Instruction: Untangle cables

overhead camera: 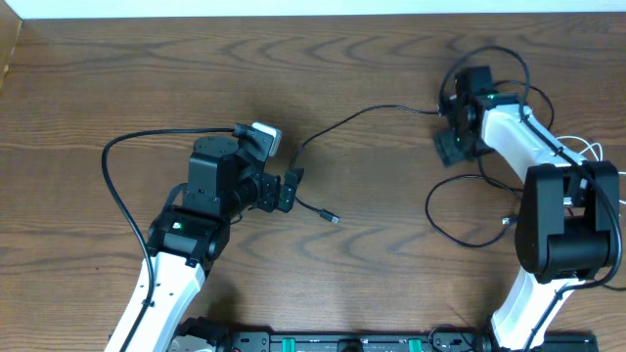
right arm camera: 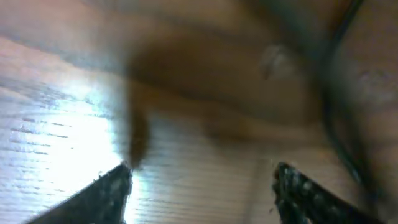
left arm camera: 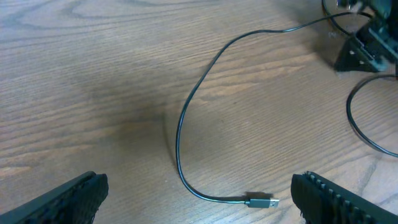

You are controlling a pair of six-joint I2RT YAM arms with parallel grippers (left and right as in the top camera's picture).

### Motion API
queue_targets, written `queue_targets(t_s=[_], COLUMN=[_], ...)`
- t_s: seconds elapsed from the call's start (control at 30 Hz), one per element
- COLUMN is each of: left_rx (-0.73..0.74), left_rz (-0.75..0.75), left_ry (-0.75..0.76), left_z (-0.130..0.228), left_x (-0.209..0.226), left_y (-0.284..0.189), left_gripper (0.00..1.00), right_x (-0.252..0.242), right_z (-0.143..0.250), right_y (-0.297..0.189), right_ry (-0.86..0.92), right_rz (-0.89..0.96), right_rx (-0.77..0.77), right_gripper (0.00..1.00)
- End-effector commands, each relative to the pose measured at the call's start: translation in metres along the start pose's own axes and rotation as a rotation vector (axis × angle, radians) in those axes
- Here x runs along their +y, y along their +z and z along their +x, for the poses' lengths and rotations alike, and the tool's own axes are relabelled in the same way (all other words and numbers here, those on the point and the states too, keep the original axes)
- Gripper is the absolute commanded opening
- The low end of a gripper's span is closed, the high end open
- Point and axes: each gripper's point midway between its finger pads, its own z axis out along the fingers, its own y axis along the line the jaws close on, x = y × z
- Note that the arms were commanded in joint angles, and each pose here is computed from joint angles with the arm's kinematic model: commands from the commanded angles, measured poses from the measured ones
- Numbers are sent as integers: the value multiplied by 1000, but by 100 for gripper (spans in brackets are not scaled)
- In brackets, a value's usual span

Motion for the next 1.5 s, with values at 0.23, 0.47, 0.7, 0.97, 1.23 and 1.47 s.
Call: queue_targets(t_s=[0.23,0.47,0.7,0.97,1.23,1.47], left_rx=[6,8,8,8,8,8], left_rz=[12,9,9,9,9,9], left_ry=[9,9,8,9,8,9], left_z=[1,2,2,2,2,2], left_x=[-1,-1,-1,-1,-1,-1], left_y=[1,1,1,1,1,1], left_gripper=[99,99,100,99,99,99], right_x=[-4,0,-41,-82,-69,-90], right_z=[-16,-75,-112,-85,-32,-23], right_y=[-24,-146,-330,-535,-673,-663], right_ry=[153,188,215,280,238,314], right_rz=[-10,-147,-74,49,-6,126], right_rx=[-39,-260,-671,-1218,-1656,-1602], right_gripper=[1,1,1,1,1,1])
